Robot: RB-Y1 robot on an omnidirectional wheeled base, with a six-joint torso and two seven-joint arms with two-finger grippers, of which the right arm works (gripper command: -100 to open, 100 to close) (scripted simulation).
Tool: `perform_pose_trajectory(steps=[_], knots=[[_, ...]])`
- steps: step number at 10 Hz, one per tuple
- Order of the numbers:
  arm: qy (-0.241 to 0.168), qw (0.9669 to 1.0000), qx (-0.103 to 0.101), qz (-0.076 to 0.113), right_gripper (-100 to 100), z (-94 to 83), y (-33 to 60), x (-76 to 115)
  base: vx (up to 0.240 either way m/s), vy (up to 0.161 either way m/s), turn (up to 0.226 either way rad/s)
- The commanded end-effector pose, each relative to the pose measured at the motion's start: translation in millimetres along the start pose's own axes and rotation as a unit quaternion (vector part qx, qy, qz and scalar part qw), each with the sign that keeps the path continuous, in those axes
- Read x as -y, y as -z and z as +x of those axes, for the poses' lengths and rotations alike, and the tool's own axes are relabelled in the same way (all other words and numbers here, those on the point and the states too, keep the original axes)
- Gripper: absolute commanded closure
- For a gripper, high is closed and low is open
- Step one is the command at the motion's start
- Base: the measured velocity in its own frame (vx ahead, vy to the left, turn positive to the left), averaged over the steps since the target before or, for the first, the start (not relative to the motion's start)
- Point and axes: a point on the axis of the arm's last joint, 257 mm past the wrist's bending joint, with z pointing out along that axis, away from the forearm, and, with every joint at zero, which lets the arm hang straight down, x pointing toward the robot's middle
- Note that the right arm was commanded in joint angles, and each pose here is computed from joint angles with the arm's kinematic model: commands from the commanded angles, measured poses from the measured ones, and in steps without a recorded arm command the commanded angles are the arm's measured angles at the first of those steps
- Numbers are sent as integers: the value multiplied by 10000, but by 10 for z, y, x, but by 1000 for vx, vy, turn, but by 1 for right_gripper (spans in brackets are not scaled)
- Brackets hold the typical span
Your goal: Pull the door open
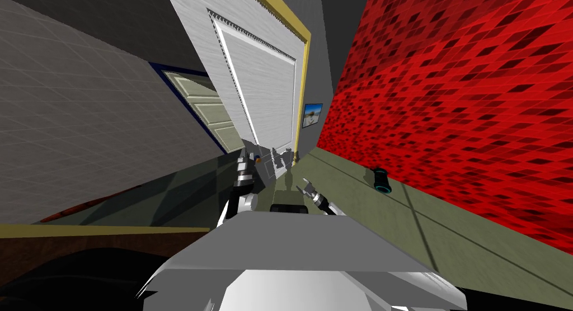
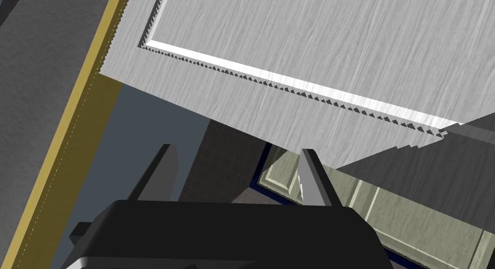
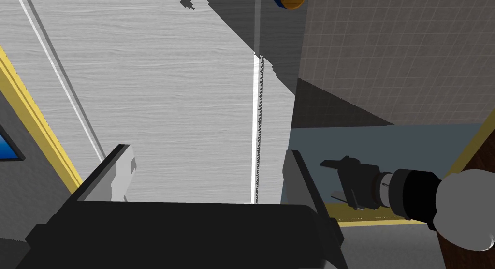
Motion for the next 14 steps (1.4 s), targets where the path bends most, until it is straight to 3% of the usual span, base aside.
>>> perform_pose_trajectory(steps=[1,7,10,14], knots=[[1,10000,-4,1,-100,1,3,1,9,-11,-19],[1,10000,-4,1,-100,1,3,1,0,2,5],[82,9998,-114,-154,-100,80,38,32,8,-62,-4],[134,9995,-143,-246,-100,105,58,58,0,68,41]])
